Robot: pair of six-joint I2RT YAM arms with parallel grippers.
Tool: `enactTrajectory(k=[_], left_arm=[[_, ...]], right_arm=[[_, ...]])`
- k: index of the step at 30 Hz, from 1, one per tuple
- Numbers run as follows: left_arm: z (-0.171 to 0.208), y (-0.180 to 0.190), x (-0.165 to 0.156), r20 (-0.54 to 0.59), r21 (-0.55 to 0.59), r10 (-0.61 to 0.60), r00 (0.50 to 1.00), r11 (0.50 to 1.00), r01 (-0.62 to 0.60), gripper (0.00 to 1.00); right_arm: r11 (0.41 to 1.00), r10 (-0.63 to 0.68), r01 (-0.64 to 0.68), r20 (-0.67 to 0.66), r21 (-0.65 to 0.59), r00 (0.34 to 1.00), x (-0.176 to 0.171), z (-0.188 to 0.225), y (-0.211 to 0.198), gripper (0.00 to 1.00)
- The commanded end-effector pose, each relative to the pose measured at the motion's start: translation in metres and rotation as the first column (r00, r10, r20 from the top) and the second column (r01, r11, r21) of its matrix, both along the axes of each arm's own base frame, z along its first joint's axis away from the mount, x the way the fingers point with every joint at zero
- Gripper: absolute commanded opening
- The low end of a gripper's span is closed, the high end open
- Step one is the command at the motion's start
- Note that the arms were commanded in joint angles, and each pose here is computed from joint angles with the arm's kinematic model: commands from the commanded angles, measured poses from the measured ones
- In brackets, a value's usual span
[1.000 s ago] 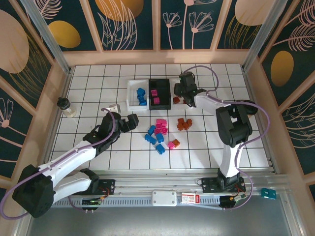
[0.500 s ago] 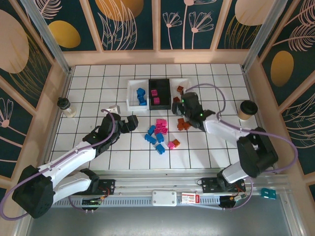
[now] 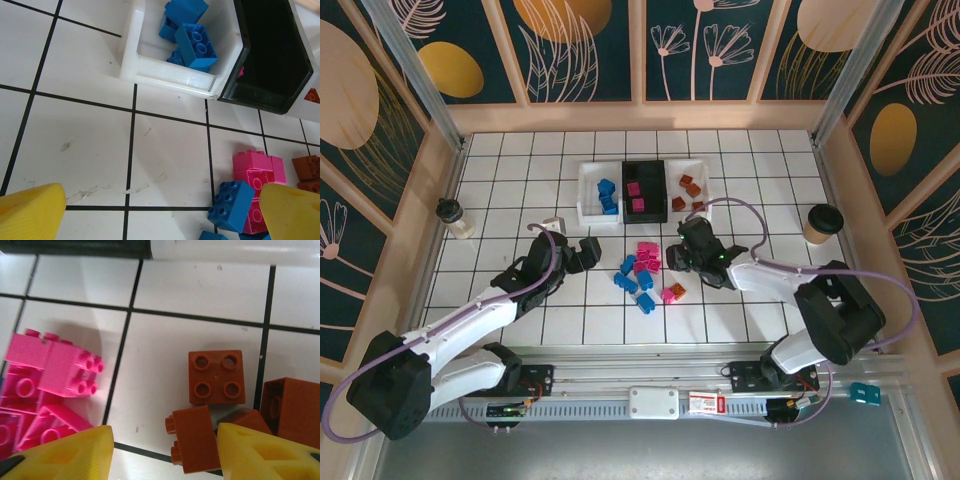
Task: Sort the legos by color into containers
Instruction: Turn over the lego at the center of the table.
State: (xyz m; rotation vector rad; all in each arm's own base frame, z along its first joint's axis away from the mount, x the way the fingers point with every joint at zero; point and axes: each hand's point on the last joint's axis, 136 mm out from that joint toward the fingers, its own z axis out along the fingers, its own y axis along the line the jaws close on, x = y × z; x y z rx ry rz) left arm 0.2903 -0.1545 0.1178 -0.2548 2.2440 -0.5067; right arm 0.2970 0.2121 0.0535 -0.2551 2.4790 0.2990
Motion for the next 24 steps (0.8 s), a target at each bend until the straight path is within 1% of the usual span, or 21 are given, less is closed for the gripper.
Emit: enactTrajectory(k=[1,5,9,11,15,18,21,24], left_arm=[[-0.001,0.001,-0.001,-0.002,-0.014,0.009,1.000,1.000,-0.009,0.99],[0.001,0.003,-0.002,0.005,-0.014,0.012,1.000,1.000,-0.012,0.99],[0.000,0.003,-0.002,0.003,-0.011,0.014,1.000,1.000,-0.014,0.99],[0.000,0.003,-0.002,0.001,-0.013,0.014,1.000,1.000,-0.014,0.99],[-0.002,0.002,-0.002,-0.004,-0.016,0.011,1.000,1.000,-0.011,0.99],[-0.002,0.002,-0.002,-0.004,-0.017,0.012,1.000,1.000,-0.012,0.99],[-0.003,0.002,-0.002,-0.006,-0.017,0.012,1.000,1.000,-0.012,0.99],[-0.004,0.002,-0.003,-0.009,-0.016,0.013,1.000,1.000,-0.014,0.99]], right_arm=[[0.999,0.032,-0.032,0.002,-0.004,0.999,0.004,0.000,0.010,0.56],[0.999,0.051,-0.051,-0.031,-0.002,0.998,-0.001,-0.011,0.014,0.52],[0.988,0.152,-0.151,-0.037,0.042,0.988,-0.017,-0.007,0.041,0.51],[0.984,0.170,-0.169,-0.032,0.049,0.985,-0.020,-0.002,0.049,0.51],[0.995,0.103,-0.103,0.019,-0.010,0.994,-0.010,0.010,0.038,0.52],[0.997,0.064,-0.062,0.028,-0.056,0.998,-0.004,0.009,0.028,0.55],[0.995,0.072,-0.072,-0.005,-0.074,0.997,-0.008,-0.005,0.026,0.56],[0.993,0.106,-0.108,-0.030,-0.050,0.994,-0.013,-0.015,0.034,0.56]])
